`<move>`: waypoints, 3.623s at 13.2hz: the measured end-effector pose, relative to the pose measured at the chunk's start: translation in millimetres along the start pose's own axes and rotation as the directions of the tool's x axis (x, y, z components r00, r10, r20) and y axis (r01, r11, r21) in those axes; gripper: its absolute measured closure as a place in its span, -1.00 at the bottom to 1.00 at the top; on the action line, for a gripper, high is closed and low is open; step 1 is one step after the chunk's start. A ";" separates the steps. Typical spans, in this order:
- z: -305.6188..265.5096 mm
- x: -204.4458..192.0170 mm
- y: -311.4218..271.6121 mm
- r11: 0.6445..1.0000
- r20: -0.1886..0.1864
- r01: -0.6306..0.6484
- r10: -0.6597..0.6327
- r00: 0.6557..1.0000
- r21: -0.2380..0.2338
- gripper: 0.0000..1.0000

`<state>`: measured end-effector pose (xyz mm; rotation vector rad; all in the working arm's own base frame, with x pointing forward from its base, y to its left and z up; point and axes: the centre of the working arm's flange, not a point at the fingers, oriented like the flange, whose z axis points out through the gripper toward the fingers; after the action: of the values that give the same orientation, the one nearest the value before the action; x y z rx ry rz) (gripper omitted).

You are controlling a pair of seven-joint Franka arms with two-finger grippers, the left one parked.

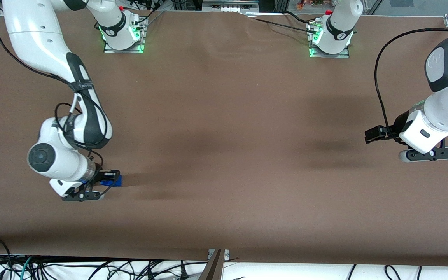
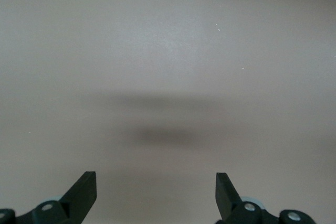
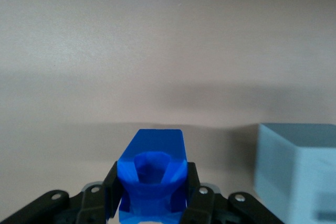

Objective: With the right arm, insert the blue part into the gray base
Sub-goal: 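Carry the blue part over the gray base's opening, then lower the blue part into the gray base's square opening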

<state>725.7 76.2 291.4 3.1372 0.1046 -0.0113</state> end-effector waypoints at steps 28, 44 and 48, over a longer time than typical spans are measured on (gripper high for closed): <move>-22.6 -15.3 153.6 1.000 0.031 0.014 -0.013 0.999 -0.019 0.00; -21.6 -16.2 155.8 1.000 0.028 -0.016 0.016 0.999 -0.007 0.00; -21.4 -16.5 156.9 1.000 0.026 -0.027 0.026 0.999 0.000 0.00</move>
<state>719.8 -81.4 313.2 3.1375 0.0629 -0.0523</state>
